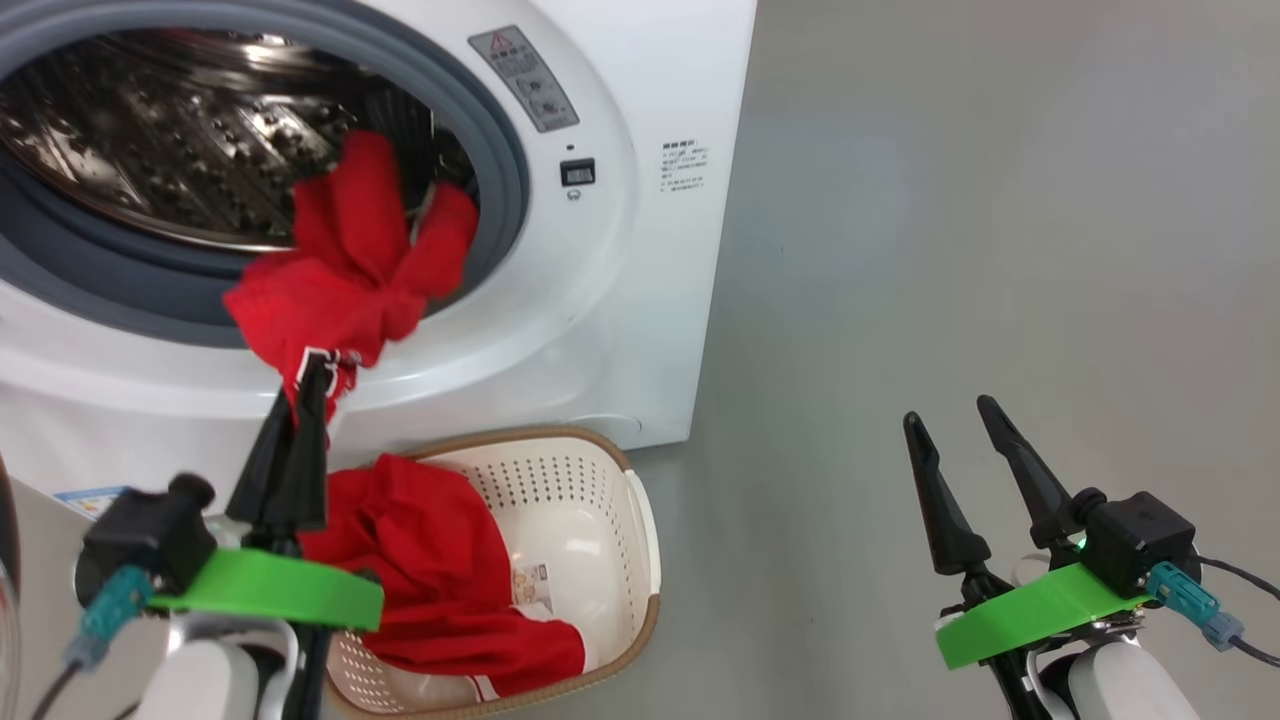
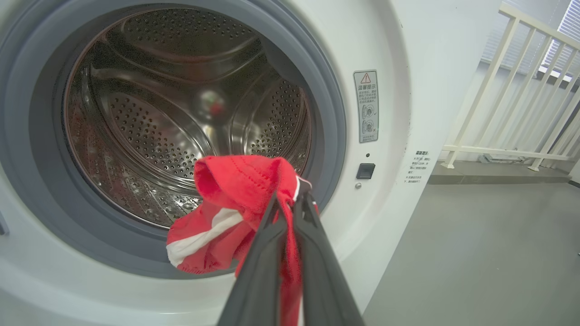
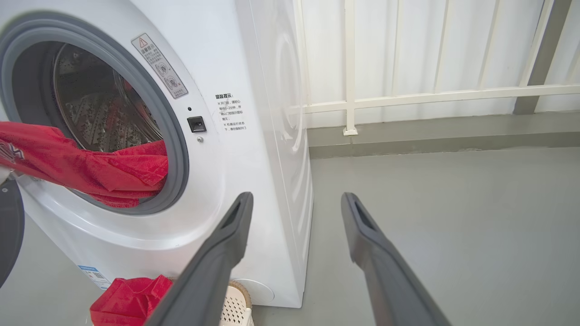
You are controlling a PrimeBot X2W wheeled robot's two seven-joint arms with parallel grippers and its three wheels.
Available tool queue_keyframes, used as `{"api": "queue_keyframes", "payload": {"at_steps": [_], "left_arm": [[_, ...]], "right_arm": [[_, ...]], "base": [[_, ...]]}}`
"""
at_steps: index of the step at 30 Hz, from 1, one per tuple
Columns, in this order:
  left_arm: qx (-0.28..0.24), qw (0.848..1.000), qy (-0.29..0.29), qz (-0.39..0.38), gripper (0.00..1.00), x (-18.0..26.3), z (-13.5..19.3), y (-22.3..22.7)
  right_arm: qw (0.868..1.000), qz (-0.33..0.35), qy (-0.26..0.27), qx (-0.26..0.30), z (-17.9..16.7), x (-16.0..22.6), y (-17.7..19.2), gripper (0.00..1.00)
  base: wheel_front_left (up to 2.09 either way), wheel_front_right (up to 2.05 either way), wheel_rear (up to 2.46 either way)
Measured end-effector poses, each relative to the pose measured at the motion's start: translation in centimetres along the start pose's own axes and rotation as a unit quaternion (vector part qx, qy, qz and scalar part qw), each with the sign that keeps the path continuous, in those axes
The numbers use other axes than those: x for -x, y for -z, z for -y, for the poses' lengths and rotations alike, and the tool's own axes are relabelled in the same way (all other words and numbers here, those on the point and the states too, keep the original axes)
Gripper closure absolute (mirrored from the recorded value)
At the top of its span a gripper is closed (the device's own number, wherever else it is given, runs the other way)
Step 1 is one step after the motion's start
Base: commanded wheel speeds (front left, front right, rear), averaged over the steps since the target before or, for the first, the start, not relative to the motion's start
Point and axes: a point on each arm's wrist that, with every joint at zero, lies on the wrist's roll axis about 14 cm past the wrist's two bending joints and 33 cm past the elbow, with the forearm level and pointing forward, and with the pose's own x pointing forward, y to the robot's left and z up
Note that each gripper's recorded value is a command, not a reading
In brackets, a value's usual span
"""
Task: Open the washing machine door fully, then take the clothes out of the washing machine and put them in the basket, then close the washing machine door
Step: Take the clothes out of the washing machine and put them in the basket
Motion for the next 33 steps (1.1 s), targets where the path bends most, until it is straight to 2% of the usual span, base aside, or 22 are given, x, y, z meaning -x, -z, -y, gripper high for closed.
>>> {"api": "queue_keyframes", "payload": {"at_steps": [12, 23, 33], "left_arm": [[0.009, 0.999, -0.007, 0.032, 1.0, 3.8, 1.3, -2.1], [0.017, 0.999, -0.023, 0.022, 1.0, 5.7, 1.4, -1.5], [0.046, 0.997, -0.014, -0.066, 1.0, 4.9, 2.0, 4.6]], "right_arm": [[1.0, 0.015, 0.005, -0.001, 0.2, 1.1, -1.0, 0.0], [1.0, 0.013, 0.014, -0.001, 0.7, 1.6, -0.9, 0.0], [1.0, -0.005, 0.008, -0.002, 0.4, 1.1, 0.3, 0.0]], "base": [[0.0, 0.0, 0.0], [0.0, 0.0, 0.0], [0.0, 0.0, 0.0]]}}
